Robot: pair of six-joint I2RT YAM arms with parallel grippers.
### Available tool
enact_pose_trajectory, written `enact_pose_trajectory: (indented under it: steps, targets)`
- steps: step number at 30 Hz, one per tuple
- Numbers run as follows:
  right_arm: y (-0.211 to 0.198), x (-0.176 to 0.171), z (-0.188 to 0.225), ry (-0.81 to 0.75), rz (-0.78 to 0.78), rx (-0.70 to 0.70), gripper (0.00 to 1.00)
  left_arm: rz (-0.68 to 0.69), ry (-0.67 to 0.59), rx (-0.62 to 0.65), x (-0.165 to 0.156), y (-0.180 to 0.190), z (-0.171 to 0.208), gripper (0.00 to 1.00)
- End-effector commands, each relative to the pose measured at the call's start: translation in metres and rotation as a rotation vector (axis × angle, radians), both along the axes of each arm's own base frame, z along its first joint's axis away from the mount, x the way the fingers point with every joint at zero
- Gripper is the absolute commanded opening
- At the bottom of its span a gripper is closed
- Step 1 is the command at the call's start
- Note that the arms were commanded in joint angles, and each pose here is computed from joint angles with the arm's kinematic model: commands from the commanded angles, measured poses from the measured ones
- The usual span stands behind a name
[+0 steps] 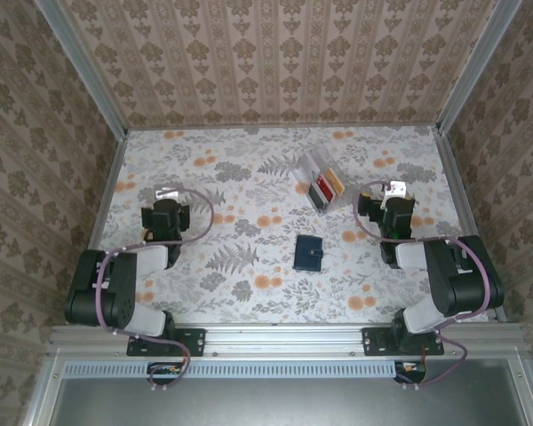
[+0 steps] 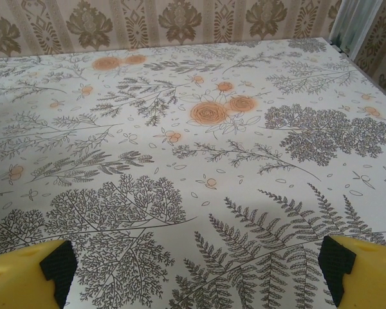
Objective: Put the credit cards into the card holder
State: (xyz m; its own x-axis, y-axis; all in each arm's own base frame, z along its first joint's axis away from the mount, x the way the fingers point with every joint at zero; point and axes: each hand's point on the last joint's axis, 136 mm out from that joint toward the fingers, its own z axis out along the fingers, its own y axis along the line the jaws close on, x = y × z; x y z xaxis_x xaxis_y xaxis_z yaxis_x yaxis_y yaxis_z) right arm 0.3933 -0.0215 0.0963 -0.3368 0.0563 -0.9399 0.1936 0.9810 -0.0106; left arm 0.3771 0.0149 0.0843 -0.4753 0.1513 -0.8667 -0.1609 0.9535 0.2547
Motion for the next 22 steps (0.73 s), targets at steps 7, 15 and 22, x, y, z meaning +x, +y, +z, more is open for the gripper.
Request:
enact_pose_trajectory:
  steps: [7,15,22]
  targets:
    - [0.0007,0.0018,0.0044,-0.020,0.005,-0.016,1.00,-0.057,-0.144,-0.119,0.0176,0.0026,0.0132,1.00]
    - [0.0007,0.0021,0.0045,-0.019,0.005,-0.016,1.00,-0.059,-0.138,-0.110,0.0174,0.0016,0.0125,1.00]
    - [0.0009,0.0017,0.0038,-0.018,0.006,-0.015,1.00,-0.059,-0.140,-0.109,0.0176,0.0011,0.0131,1.00]
